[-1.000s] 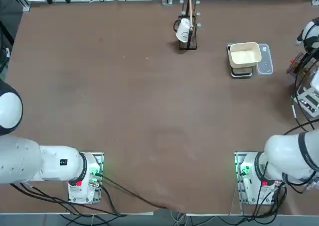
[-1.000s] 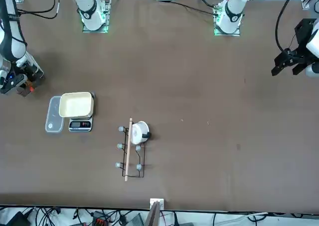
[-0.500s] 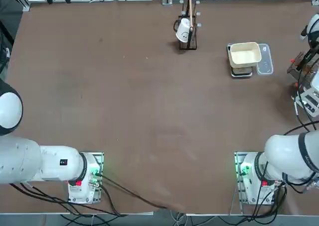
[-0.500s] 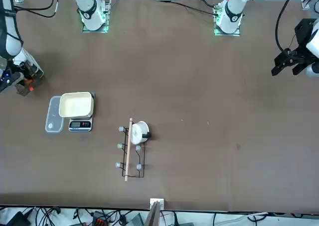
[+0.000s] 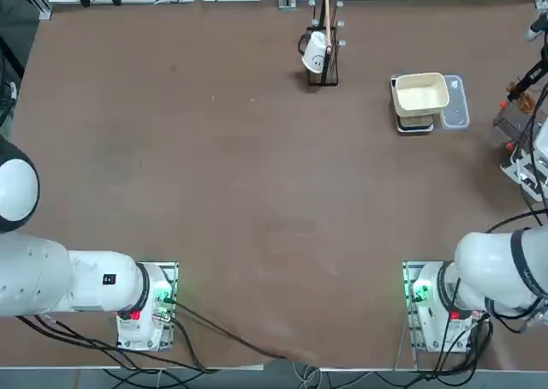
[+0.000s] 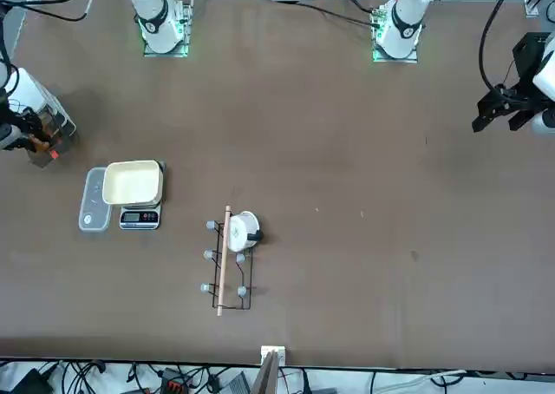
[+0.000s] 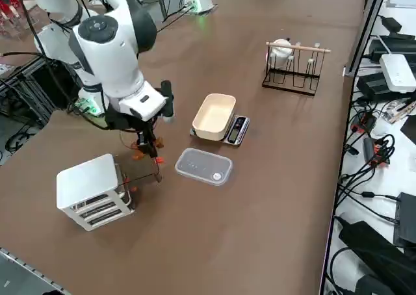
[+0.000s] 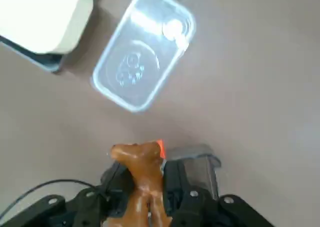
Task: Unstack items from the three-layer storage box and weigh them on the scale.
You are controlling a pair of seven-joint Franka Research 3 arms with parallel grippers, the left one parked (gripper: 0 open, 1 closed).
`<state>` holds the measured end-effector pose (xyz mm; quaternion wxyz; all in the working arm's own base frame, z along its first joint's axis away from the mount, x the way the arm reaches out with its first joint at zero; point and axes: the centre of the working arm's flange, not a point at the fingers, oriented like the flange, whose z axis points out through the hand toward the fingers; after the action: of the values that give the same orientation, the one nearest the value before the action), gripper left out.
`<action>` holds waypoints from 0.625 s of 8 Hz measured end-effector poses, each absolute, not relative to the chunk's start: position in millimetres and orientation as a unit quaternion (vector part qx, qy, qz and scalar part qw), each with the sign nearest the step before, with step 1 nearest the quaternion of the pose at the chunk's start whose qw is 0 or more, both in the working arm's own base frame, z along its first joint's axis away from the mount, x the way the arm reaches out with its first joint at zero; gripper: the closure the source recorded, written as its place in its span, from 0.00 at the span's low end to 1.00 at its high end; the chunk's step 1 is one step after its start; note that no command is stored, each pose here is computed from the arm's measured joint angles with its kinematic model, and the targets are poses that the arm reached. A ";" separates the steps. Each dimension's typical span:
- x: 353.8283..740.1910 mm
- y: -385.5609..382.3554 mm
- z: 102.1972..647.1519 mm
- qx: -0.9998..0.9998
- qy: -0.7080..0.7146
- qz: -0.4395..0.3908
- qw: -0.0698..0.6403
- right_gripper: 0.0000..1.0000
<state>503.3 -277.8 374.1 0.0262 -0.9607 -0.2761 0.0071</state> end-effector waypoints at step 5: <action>564.9 -122.2 380.5 -0.989 -0.131 0.028 0.064 0.64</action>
<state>564.9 -122.2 380.5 0.0642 -0.9889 -0.1309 0.0276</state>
